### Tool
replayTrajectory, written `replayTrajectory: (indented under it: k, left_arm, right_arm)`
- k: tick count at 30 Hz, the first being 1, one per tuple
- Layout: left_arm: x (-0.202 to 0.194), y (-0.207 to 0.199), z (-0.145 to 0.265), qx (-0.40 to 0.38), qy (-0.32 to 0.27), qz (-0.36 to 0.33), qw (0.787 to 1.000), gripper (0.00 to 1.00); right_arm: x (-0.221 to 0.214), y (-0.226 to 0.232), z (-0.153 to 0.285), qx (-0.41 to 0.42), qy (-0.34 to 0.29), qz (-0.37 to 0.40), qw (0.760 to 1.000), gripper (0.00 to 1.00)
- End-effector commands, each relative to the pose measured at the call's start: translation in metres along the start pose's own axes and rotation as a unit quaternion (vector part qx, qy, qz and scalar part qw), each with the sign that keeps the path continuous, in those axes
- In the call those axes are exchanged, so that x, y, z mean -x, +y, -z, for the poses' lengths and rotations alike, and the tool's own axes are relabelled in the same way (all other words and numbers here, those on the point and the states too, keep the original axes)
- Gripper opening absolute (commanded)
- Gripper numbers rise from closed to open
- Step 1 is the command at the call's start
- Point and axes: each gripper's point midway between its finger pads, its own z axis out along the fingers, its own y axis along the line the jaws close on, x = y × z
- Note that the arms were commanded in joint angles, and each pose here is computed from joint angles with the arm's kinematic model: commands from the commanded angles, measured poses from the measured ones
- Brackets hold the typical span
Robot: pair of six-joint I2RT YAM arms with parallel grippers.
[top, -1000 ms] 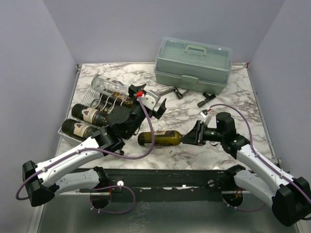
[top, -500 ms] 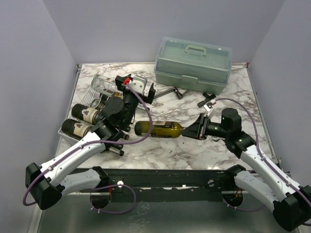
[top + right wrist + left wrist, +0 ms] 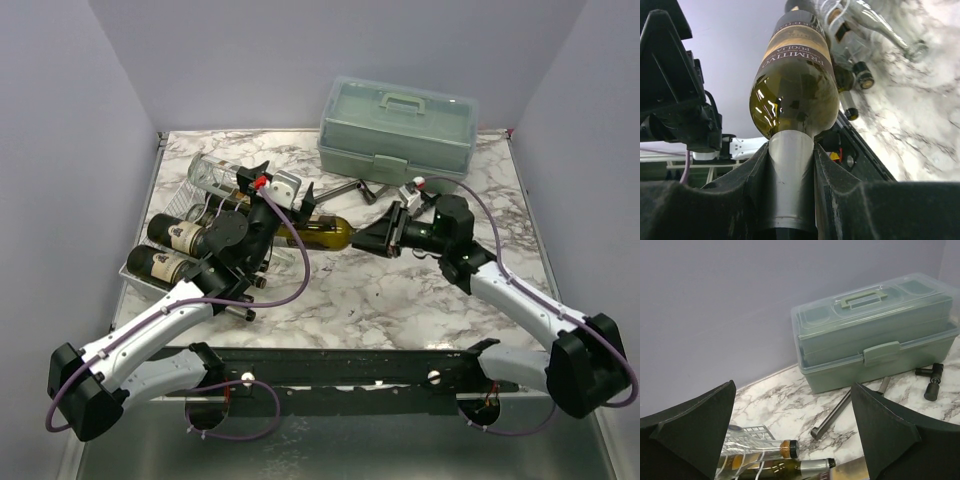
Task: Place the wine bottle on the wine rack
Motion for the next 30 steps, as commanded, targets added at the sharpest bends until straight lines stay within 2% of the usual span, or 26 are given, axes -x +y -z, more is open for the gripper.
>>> replayTrajectory:
  k: [1, 14, 21, 30]
  left_arm:
    - [0.014, 0.006, 0.002, 0.006, -0.027, 0.011, 1.0, 0.99]
    - [0.008, 0.038, 0.009, 0.076, -0.01, -0.023, 0.997, 0.99]
    - [0.009, 0.041, 0.011, 0.078, -0.014, -0.03, 0.996, 0.99]
    - [0.007, 0.039, 0.011, 0.072, -0.013, -0.033, 0.997, 0.99]
  right_arm:
    - [0.013, 0.082, -0.021, 0.126, -0.014, 0.071, 0.989, 0.0]
    - [0.024, 0.093, -0.12, 0.219, -0.068, 0.016, 0.973, 0.01]
    - [0.032, 0.085, -0.156, 0.221, -0.109, 0.001, 0.969, 0.0]
    - [0.028, 0.071, -0.199, 0.202, -0.105, -0.009, 0.974, 0.01]
